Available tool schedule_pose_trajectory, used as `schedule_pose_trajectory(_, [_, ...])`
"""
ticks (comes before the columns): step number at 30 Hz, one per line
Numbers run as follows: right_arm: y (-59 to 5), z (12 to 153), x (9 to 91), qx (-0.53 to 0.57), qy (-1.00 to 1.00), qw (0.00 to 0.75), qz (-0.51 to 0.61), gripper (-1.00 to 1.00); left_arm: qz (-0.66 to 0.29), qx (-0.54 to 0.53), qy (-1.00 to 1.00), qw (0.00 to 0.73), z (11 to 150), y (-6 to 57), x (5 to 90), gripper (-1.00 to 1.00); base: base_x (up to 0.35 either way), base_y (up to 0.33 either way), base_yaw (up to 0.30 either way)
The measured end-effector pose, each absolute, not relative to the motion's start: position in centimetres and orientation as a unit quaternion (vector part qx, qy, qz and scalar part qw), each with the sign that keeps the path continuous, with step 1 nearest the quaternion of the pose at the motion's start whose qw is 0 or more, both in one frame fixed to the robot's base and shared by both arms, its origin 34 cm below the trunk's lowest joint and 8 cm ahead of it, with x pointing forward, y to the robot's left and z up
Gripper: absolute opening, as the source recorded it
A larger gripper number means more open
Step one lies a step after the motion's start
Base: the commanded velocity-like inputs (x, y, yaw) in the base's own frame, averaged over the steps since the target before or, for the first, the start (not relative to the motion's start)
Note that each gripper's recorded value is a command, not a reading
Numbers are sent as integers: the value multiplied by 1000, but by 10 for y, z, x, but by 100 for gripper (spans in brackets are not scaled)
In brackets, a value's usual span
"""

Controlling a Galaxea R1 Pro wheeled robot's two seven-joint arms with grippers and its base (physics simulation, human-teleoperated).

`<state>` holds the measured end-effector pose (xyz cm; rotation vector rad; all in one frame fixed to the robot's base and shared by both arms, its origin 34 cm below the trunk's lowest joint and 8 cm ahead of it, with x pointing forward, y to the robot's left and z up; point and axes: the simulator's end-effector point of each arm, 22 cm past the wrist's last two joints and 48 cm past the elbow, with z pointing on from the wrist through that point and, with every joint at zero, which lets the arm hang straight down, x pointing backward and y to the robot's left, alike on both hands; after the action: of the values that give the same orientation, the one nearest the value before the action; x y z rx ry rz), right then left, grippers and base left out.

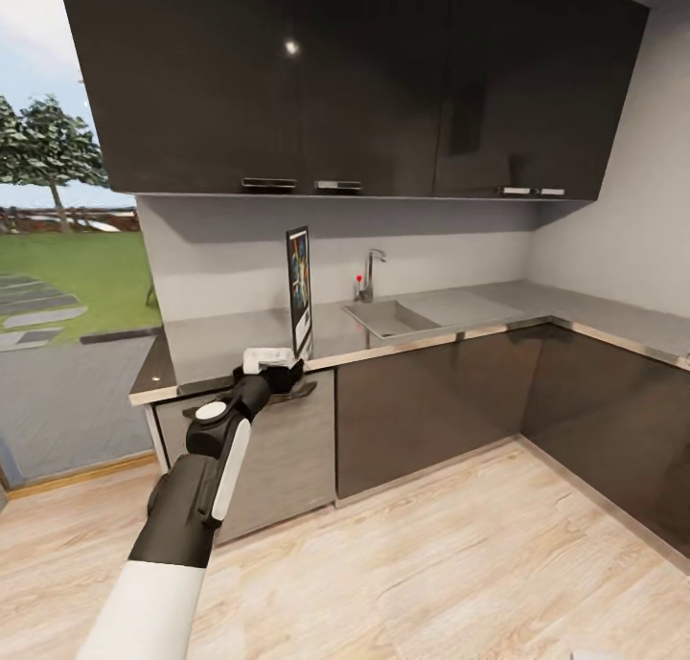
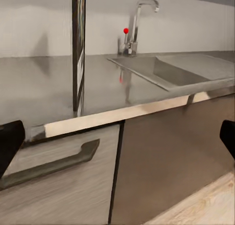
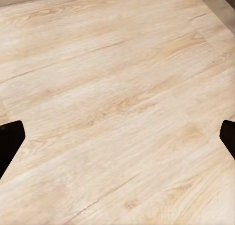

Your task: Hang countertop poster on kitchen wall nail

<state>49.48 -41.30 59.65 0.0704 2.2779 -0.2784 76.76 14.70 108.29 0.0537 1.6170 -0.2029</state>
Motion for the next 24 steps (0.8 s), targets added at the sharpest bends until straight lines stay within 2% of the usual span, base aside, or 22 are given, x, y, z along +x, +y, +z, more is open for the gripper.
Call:
schedule_pose_trajectory(3, [-412,597,495,26,905,411,-110,100,-64,12,727,684,1102,156,799,100,132,26,-5])
schedule_pose_trajectory(7, [-412,597,495,26,904,411,-110,100,-63,11,725,685,1106,157,800,100,272,39,0])
schedule_pose_trajectory(24, [-412,596,495,26,905,411,-110,100,-63,11,727,684,1104,158,800,100,329,5,0])
